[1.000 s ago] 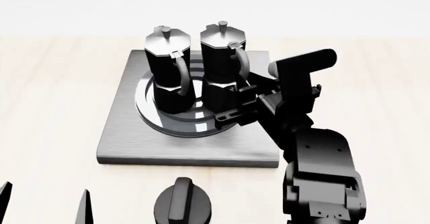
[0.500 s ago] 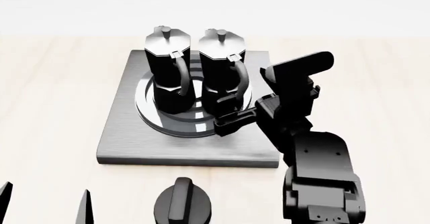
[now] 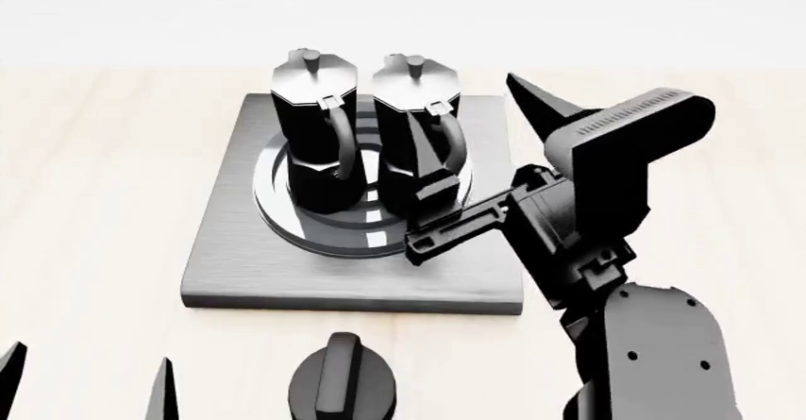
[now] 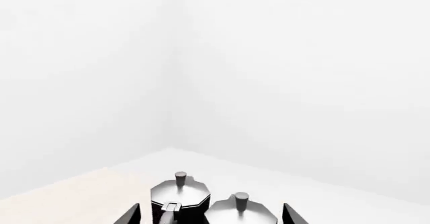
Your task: Put both moka pots on the stove.
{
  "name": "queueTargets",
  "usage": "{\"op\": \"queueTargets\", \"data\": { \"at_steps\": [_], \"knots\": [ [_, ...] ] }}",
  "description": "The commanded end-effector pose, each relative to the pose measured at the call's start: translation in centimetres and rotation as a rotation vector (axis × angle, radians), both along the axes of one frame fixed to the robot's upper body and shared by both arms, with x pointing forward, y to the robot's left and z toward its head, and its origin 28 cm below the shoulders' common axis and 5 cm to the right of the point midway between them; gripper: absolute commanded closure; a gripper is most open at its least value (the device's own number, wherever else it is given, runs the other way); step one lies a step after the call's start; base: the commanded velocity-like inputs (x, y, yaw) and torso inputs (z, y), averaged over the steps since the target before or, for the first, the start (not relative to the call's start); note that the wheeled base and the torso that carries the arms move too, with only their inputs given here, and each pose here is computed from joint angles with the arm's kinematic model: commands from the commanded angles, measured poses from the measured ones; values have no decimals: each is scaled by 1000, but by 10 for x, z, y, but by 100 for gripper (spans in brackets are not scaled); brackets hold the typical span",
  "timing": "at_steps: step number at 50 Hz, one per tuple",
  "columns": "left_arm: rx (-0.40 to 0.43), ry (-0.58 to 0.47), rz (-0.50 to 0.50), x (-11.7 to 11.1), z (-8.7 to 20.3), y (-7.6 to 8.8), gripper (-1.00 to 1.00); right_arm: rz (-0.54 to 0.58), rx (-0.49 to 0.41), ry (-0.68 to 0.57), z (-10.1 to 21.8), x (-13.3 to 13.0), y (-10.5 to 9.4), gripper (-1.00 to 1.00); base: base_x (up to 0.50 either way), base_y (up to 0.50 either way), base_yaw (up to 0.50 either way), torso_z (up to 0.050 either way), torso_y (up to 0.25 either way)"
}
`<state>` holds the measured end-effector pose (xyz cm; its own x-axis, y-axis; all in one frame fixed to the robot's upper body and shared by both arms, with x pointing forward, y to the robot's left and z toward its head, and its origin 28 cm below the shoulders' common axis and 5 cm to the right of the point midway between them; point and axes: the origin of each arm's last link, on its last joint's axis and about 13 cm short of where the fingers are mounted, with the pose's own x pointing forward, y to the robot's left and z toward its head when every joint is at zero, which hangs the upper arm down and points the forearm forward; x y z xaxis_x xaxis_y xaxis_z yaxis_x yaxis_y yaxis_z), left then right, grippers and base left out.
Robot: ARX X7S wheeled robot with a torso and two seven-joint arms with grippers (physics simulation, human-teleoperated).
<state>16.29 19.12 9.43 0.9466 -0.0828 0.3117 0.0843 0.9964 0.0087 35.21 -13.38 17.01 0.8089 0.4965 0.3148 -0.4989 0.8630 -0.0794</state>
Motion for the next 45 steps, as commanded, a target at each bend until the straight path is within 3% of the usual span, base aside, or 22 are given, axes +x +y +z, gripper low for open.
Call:
{"op": "queueTargets", "data": {
  "at_steps": [1,7,17,36,45],
  "knots": [
    [2,0,-4,-1,0,-1,-100,-117,-2,-132,16,-45,3,-100,0,0,0,0,0],
    [0,-3,1,-1,1,0,-100,-241,22,-232,23,-66,9,-100,0,0,0,0,0],
    [-4,-5,6,0,2,1,-100,-257,19,-247,7,-92,14,-100,0,0,0,0,0],
    [-9,-14,15,-1,4,4,-100,-282,46,-172,-39,-135,17,-100,0,0,0,0,0],
    [-12,-16,18,-1,5,5,-100,-295,42,-119,-60,-143,15,-100,0,0,0,0,0]
  ]
}}
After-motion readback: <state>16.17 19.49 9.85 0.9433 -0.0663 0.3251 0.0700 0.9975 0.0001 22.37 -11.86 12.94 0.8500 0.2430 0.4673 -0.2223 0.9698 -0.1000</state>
